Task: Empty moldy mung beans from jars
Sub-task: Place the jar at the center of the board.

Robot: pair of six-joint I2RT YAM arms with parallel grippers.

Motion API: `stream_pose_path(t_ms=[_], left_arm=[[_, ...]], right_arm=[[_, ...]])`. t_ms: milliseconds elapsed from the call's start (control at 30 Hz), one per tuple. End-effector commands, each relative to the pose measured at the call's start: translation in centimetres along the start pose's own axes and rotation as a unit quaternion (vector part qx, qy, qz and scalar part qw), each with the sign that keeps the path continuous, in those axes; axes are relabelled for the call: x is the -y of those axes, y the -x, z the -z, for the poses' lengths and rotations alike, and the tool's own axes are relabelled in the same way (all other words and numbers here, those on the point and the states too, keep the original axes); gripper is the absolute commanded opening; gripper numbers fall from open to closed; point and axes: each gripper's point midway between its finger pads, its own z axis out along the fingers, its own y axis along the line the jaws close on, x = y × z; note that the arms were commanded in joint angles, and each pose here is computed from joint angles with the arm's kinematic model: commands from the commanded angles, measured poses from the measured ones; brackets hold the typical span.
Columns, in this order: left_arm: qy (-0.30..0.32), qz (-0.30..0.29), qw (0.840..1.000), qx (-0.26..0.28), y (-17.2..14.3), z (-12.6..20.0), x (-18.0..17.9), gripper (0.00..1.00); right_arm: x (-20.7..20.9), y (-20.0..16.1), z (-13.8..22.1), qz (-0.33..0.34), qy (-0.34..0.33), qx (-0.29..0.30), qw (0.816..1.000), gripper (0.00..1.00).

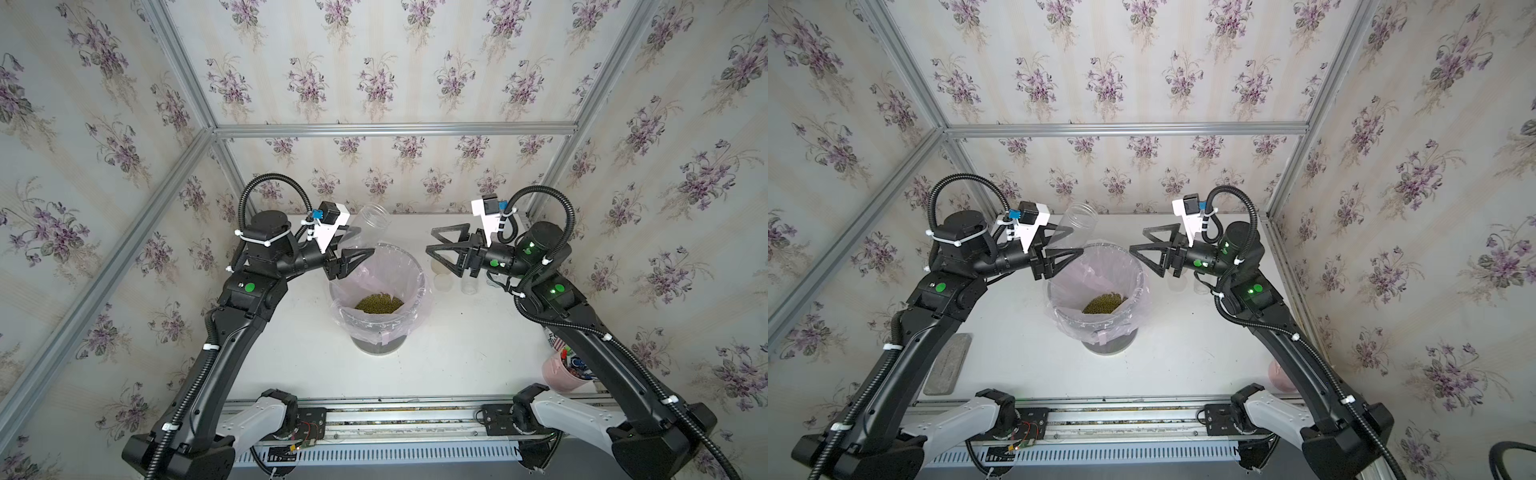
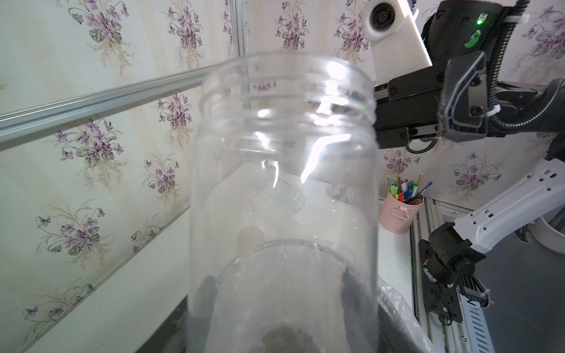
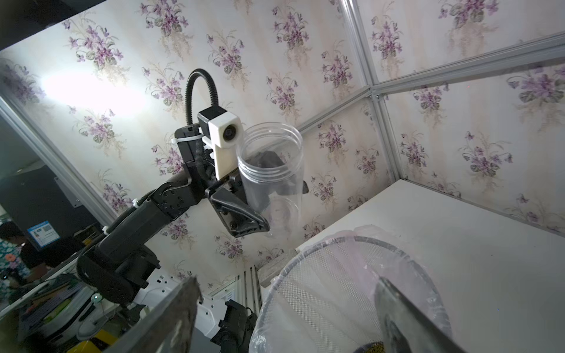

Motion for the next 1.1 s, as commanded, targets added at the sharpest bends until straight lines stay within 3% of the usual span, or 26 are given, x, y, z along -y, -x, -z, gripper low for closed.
stream_pose_path(t_ms=[0,433,1067], left_arm=[[-0.020,-0.011,0.999,0.027,1.5,-0.1,0.7,0.00],[-0.047,-0.006,0.998,0.042,2.5,-0.9,2.0,0.00],[-0.086,0.007,0.995,0.054,3.2,-2.2,3.9,0.01]], right_arm=[[-1.3,1.5,-1.0,0.014,0.030,0.020,0.999,0.88],[-4.1,1.5,-4.4,0.017,0.086,0.028,0.996,0.89],[-4.7,1.9,-6.8,0.020,0.116,0.048,0.992,0.88]])
